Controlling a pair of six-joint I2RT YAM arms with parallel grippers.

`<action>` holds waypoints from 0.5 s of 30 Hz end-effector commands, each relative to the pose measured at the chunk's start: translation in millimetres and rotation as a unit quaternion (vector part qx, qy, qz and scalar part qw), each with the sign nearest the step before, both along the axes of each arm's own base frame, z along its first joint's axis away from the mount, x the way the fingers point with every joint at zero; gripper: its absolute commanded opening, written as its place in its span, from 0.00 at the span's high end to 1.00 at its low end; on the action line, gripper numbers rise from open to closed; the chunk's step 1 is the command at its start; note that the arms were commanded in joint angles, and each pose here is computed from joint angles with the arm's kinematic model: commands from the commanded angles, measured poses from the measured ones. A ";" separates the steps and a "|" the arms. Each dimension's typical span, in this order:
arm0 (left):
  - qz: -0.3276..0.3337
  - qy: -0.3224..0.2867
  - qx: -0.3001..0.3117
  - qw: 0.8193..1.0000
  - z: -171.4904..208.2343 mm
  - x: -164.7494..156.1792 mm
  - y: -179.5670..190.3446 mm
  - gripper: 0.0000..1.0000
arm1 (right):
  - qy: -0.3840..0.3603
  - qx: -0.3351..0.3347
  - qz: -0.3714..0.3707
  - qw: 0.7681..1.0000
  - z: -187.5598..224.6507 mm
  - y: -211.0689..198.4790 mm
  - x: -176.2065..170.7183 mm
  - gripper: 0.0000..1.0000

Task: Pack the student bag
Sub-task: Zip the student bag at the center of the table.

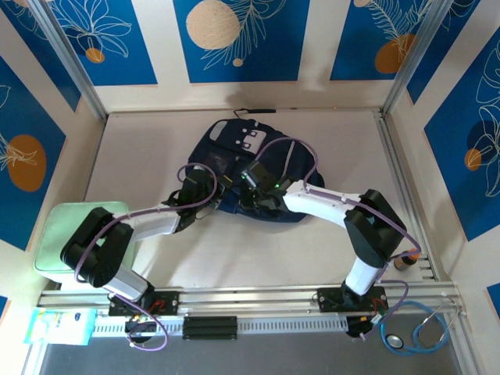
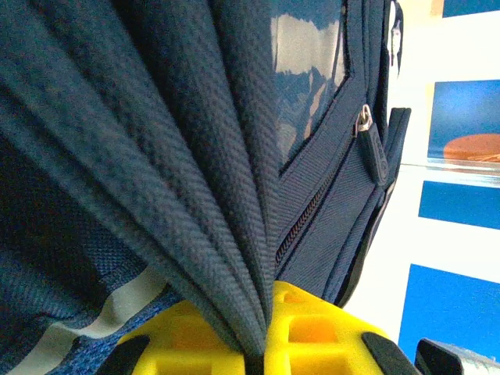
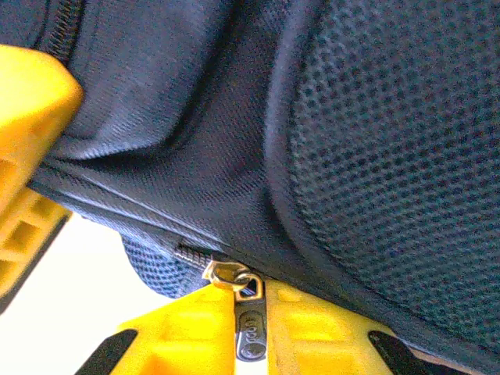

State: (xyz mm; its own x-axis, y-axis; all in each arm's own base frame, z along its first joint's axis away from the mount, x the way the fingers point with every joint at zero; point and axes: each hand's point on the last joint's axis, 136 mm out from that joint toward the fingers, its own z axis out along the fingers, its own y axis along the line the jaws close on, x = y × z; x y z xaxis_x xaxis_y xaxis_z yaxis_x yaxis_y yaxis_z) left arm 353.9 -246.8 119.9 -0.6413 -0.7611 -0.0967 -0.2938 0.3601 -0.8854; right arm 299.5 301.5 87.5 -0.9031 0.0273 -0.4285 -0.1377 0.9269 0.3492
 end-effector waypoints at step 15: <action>-0.022 -0.040 -0.019 0.999 21.1 10.7 0.8 1.00 | -0.006 -0.097 0.006 0.995 -24.2 -46.4 -1.1 0.72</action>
State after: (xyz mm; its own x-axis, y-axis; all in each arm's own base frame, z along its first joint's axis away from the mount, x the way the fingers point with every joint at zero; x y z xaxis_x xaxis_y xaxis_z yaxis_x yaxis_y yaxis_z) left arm 352.8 -244.9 117.0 -0.6665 -0.7392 -0.0963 -0.2825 0.3700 -0.8850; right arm 292.1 284.5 76.3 -0.8945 -0.0519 -0.4441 -0.2001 0.9347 0.2937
